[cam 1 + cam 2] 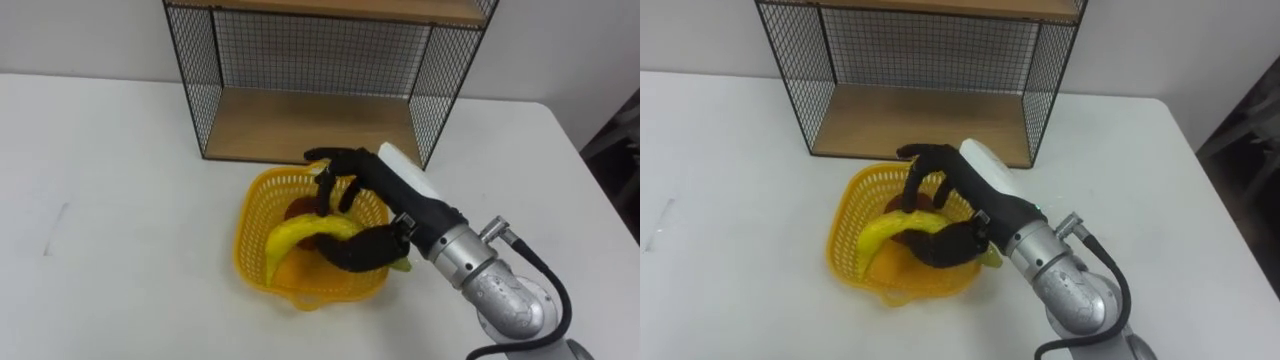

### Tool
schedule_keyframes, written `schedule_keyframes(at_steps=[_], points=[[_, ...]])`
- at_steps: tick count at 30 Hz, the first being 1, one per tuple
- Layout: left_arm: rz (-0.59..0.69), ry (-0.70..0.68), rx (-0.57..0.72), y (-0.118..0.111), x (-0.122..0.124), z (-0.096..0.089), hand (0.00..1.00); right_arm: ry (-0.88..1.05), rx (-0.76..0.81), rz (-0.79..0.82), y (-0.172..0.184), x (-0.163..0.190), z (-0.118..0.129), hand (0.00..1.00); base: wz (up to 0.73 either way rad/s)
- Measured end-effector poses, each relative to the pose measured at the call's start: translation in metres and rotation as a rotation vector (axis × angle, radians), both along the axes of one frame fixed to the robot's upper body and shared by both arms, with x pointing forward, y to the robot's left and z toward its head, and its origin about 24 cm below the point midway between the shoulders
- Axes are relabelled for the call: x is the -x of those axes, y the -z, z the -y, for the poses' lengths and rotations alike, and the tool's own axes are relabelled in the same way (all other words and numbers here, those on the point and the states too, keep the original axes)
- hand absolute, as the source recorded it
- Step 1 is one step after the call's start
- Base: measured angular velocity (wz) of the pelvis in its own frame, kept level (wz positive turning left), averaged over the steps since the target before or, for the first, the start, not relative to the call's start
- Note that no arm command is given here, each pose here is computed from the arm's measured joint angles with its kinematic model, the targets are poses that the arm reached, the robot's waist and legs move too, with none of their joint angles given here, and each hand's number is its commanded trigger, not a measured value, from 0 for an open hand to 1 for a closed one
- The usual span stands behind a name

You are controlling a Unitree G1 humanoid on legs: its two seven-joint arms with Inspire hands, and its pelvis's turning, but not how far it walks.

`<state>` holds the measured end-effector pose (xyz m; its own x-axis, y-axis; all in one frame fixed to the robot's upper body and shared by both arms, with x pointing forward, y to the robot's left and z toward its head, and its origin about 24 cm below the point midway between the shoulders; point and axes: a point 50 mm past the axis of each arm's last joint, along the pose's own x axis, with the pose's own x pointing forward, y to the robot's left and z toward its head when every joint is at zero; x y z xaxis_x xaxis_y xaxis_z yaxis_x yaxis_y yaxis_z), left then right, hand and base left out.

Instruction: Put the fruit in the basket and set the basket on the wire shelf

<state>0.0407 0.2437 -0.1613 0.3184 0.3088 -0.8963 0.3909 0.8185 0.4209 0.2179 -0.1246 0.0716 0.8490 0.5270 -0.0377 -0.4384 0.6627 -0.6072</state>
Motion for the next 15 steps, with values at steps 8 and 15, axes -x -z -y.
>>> schedule_keyframes(at_steps=[8, 15], points=[[0.001, 0.021, -0.005, -0.0008, -0.0006, -0.0021, 0.0, -0.006, 0.005, -0.003, 0.0002, 0.0001, -0.0002, 0.0, 0.0], [0.001, 0.022, -0.006, -0.0008, -0.0008, -0.0023, 0.0, -0.005, 0.004, -0.003, 0.0002, 0.0001, -0.0004, 0.0, 0.0]])
